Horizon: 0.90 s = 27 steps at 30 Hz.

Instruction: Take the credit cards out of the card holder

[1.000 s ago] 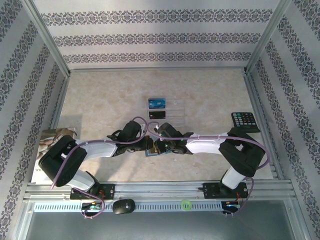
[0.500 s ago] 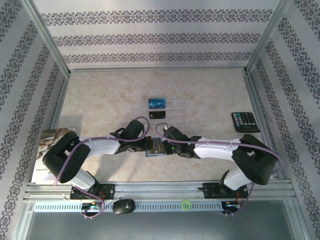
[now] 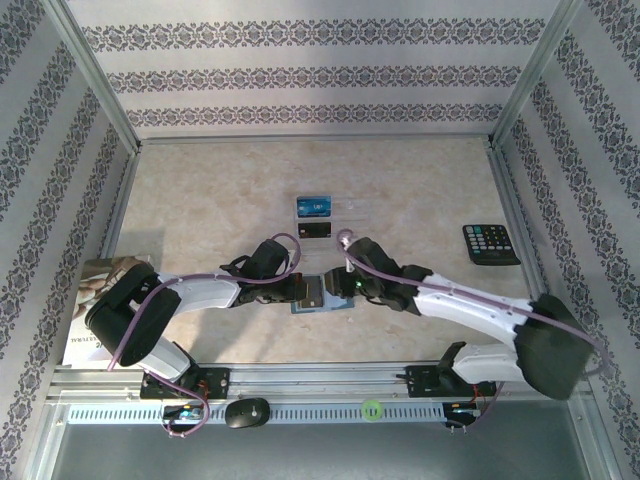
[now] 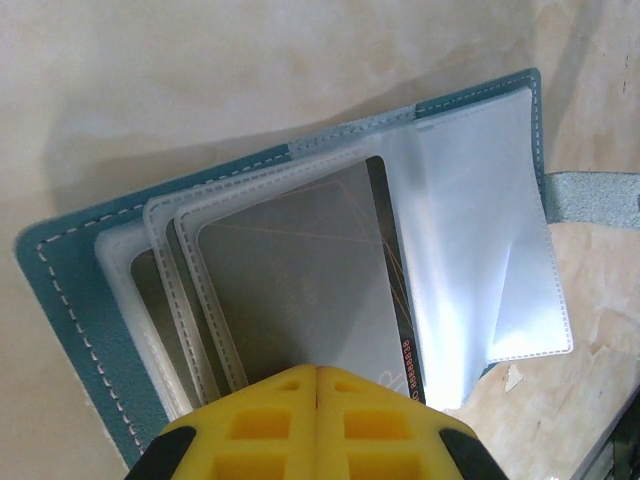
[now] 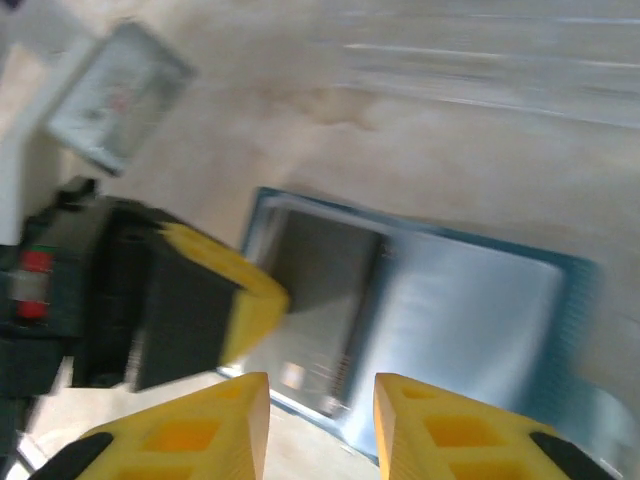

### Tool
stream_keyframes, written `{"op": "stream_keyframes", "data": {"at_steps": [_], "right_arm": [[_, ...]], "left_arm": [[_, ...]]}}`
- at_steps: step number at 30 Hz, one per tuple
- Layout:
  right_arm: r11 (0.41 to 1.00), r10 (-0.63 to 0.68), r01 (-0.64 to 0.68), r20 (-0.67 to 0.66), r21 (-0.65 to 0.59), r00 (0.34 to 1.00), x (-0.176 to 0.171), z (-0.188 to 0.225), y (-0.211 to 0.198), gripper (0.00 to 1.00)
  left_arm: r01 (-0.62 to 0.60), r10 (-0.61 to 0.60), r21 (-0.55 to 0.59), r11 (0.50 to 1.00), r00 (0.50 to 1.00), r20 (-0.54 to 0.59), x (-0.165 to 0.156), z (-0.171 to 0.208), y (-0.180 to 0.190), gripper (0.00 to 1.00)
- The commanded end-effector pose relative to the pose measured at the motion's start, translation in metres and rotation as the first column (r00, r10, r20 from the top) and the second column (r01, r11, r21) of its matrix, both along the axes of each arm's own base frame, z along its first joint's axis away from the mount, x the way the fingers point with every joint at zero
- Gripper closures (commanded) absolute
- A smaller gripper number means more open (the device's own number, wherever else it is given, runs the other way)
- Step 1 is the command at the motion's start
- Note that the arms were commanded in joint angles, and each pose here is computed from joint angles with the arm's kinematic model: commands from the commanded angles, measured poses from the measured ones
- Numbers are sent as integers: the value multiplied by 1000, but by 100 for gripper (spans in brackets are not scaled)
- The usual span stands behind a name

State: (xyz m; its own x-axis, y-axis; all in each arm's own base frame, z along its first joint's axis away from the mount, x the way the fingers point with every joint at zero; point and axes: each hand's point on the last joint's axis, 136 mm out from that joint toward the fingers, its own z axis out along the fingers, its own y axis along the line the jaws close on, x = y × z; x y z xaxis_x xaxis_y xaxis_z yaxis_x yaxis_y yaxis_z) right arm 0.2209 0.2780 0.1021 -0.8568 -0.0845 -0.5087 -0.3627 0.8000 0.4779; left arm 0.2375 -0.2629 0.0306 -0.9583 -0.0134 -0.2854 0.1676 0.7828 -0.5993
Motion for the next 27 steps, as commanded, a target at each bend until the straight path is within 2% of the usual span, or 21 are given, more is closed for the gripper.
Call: {"op": "stream_keyframes", "data": {"at_steps": [1,5,11,14,18,23,25,27], "right_arm": [[988,126,-116,-104,98,987,-11,-3,30,74],[994,72,-52,-227,94,971,-3,-34,26,77],[992,-122,102,-321,-79,939,-3,-90,-24,84],[972,-216,174,-303,-158,928,-2,-98,-50,86],[968,-229,200,-199,-154,953,3,-69,-56,85],[990,-143,143,-51,-3,988,13,-5,-36,77],[994,-90,93,-40,61,995,13,13,-22,76],[993,-33,41,-74,110,997,12,19,-8,76]], "left_arm": [[21,-19,60,998,999,-36,-12,-13,9,100],[18,-16,63,998,999,-32,-12,-12,11,100],[18,-16,58,998,999,-36,-12,-15,11,100],[19,-16,58,998,999,-40,-11,-16,12,100],[29,-28,46,999,999,-24,-9,-10,11,100],[40,-39,-18,999,997,72,1,27,2,100],[45,-39,-44,998,992,117,4,43,0,100],[47,-39,-58,997,989,145,5,51,-1,96]]}}
